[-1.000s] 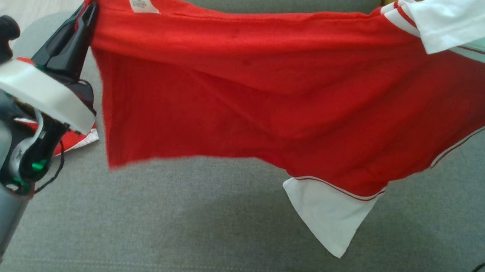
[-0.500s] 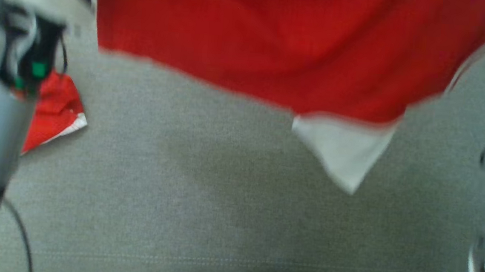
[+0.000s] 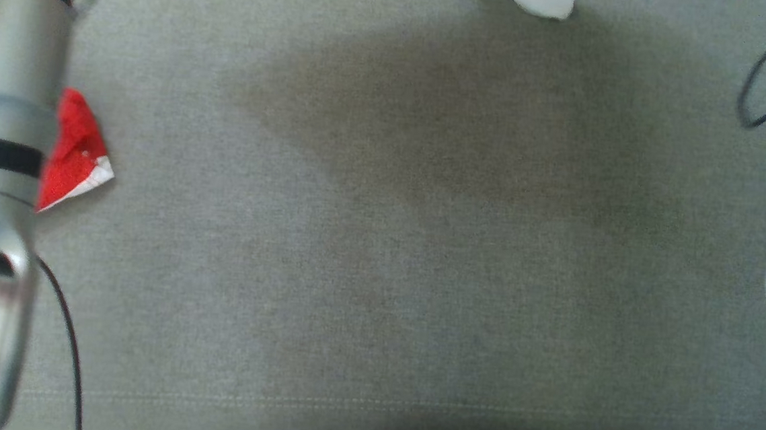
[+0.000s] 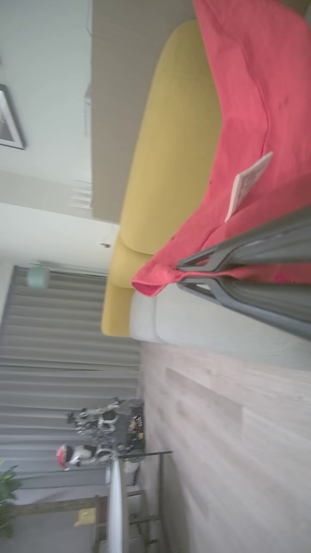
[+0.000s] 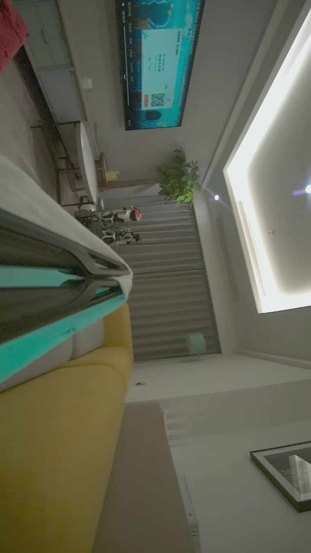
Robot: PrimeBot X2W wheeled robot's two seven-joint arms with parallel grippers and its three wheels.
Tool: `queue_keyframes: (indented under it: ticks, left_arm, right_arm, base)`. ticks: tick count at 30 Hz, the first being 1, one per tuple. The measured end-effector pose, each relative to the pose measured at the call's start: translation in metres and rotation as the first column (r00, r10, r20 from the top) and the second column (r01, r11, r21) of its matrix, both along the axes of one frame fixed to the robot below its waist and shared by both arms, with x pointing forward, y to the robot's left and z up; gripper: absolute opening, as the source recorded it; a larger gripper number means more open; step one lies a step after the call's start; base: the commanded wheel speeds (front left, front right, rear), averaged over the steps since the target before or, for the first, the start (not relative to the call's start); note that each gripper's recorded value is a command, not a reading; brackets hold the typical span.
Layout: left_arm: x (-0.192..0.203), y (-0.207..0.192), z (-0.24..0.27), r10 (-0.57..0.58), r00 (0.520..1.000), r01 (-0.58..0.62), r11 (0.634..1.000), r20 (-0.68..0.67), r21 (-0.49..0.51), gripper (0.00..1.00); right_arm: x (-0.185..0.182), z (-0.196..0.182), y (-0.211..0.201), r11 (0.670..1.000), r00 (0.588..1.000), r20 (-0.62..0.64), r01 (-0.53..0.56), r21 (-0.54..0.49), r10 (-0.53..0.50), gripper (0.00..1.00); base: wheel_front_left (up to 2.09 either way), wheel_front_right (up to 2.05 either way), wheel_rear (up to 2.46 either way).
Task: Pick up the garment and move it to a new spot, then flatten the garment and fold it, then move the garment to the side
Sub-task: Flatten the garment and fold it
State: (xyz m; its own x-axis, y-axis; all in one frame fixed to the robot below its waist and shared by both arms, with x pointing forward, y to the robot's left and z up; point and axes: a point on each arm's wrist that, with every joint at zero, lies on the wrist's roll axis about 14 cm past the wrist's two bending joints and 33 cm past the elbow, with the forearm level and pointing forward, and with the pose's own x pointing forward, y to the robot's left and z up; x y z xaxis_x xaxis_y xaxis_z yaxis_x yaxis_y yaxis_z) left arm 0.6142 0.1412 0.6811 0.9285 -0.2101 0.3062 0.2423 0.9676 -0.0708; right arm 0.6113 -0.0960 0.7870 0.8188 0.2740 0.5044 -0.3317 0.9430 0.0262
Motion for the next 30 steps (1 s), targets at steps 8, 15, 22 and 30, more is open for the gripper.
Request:
queue_keyframes:
  ticks: [8, 15, 22, 30]
  left_arm:
    - [0.004, -0.006, -0.146, -0.006, 0.943, -0.01, 0.999, -0.333, -0.047, 0.0]
    - [-0.051, -0.013, -0.238, -0.036, 0.861, -0.028, 0.993, -0.507, -0.118, 0.0]
    - [-0.103, -0.009, -0.261, -0.039, 0.841, -0.051, 0.987, -0.539, -0.151, 0.0]
    - [-0.154, -0.002, -0.249, -0.038, 0.869, -0.053, 0.984, -0.494, -0.17, 0.0]
  right_arm:
    - [0.028, -0.163, 0.012, 0.999, 0.926, -0.376, -0.033, -0.019, 0.023, 0.0]
    - [-0.033, -0.319, -0.003, 0.997, 0.761, -0.647, 0.019, 0.081, 0.038, 0.0]
    - [-0.101, -0.356, -0.032, 0.975, 0.722, -0.691, 0.121, 0.189, 0.044, 0.0]
    - [-0.194, -0.352, -0.065, 0.944, 0.684, -0.728, 0.209, 0.257, 0.047, 0.0]
  base:
    - [0.0, 0.0, 0.0]
    - [0.0, 0.0, 0.0]
    - [0.0, 0.0, 0.0]
    - [0.0, 0.0, 0.0]
